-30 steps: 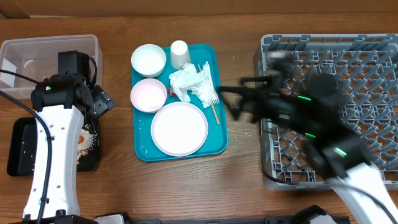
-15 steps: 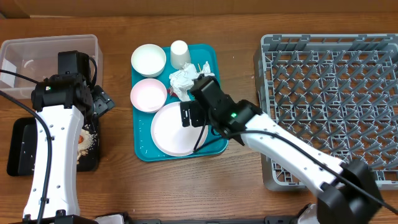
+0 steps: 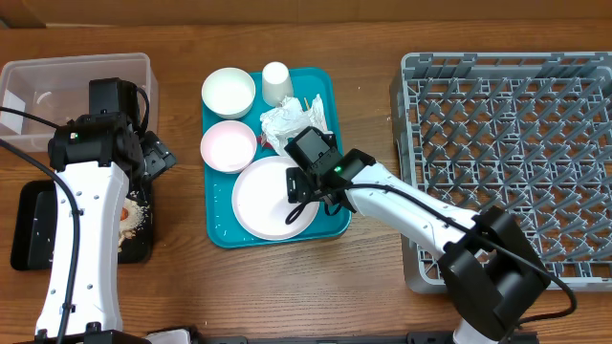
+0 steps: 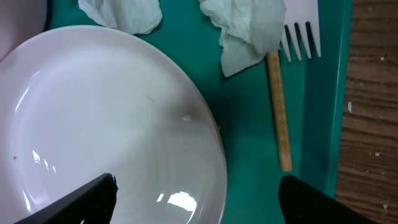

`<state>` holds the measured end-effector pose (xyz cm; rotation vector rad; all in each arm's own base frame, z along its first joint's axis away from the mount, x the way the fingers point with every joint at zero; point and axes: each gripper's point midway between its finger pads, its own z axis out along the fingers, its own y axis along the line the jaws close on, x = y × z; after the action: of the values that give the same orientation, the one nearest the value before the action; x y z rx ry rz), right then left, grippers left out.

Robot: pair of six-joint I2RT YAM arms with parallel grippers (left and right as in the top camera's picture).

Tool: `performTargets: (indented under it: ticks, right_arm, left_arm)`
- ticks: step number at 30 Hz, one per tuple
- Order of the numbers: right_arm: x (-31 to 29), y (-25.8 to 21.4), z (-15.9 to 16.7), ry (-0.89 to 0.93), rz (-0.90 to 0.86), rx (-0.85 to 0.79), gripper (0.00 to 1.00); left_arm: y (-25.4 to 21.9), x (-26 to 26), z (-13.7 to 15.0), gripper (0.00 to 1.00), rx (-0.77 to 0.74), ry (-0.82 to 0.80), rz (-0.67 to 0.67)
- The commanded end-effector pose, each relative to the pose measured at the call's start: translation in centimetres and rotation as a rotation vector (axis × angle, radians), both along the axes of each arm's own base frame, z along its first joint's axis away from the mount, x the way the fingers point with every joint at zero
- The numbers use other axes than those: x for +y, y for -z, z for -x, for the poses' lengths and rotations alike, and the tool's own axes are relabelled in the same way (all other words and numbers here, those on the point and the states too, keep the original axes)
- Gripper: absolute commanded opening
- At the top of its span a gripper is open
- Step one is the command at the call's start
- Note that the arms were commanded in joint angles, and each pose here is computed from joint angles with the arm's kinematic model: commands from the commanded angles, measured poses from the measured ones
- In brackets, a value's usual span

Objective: Sort waste into correct bins and load items into the dishwasher rack
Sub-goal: 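Raise the right gripper from the rack toward the white plate, then grasp the rim of the white plate with the right gripper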

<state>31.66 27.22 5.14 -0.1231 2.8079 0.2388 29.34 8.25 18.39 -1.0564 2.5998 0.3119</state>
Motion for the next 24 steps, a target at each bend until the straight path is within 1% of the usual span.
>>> performTargets:
  ticks: [1,5,7,11,14,20,24]
  right_arm:
    - [0.6,-0.4,-0.1,0.032,-0.029,0.007,0.84]
    - [0.1,0.5,0.4,0.069,-0.023,0.031,0.72]
    - [0.0,0.6,0.5,0.069,-0.020,0.035,0.69]
    - [0.2,0.7,0.7,0.069,-0.029,0.046,0.60]
    - [0.2,1.3,0.9,0.077,-0.025,0.063,0.59]
    - [-0.2,4.0,1.3,0.093,0.019,0.113,0.60]
    - [-0.1,4.0,1.2,0.093,0.017,0.110,0.60]
  left_arm:
    - [-0.5,0.1,-0.2,1.00,-0.012,0.009,-0.004]
    - [-0.5,0.1,-0.2,1.00,-0.012,0.009,-0.004]
    - [-0.5,0.1,-0.2,1.00,-0.012,0.009,-0.004]
    - [-0.5,0.1,-0.2,1.00,-0.012,0.009,-0.004]
    - [-0.5,0.1,-0.2,1.00,-0.012,0.009,-0.004]
    - [-0.5,0.1,-0.2,1.00,-0.012,0.009,-0.004]
    - [-0.5,0.1,-0.2,1.00,-0.012,0.009,-0.004]
